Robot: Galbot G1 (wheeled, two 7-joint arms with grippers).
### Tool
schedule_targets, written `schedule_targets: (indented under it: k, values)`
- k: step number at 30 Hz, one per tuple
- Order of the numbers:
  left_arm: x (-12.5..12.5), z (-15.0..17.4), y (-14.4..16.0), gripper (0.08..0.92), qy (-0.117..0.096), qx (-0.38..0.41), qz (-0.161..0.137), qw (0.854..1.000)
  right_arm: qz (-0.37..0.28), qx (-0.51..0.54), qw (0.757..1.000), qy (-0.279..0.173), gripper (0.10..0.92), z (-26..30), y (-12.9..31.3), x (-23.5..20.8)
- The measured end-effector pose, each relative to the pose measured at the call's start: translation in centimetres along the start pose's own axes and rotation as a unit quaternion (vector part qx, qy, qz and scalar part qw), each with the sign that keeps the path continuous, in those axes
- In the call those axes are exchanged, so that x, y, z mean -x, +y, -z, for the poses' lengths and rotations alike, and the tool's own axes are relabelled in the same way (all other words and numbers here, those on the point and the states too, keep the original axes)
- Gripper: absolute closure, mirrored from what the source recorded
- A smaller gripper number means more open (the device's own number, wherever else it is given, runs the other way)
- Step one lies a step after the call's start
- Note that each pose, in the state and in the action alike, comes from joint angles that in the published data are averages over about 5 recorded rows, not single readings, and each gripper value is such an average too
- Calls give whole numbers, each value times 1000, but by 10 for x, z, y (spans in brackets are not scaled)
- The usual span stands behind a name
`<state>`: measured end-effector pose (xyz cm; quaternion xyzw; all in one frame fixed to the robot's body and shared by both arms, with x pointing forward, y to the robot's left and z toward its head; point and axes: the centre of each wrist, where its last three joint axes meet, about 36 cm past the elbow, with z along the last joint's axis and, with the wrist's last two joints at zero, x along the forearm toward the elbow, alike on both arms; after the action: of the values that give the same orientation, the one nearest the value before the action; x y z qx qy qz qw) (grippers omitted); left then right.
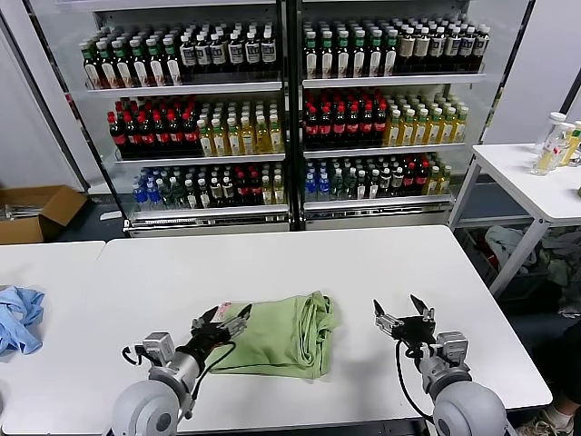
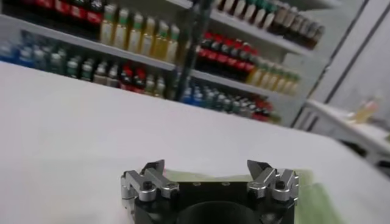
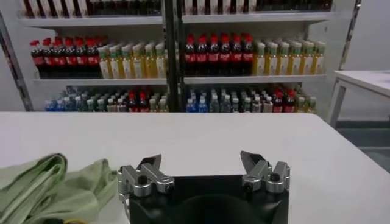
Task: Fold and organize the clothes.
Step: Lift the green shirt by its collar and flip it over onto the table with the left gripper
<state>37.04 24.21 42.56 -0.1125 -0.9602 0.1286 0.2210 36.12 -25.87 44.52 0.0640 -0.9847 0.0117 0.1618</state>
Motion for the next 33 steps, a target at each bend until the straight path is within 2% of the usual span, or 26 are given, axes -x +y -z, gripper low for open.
schedule_targets:
  k: [7,13,16,22,33]
  values:
    - [6,-8,11,177,30,25,22,999,-4,-4,1000,-4,200,-1,0,-3]
    - [8,-15,13,179,61,14,18,998,-7,-5,1000,-7,199,-1,0,-6]
    - [9,-17,15,214,71,-1,12,997,-8,-5,1000,-8,200,-1,0,-8]
    - [15,-17,19,380,81,-40,-5,996,-8,-6,1000,-10,199,1,0,-9]
    - [21,-20,32,701,84,-132,-36,987,-11,-6,1000,-10,199,0,0,-14]
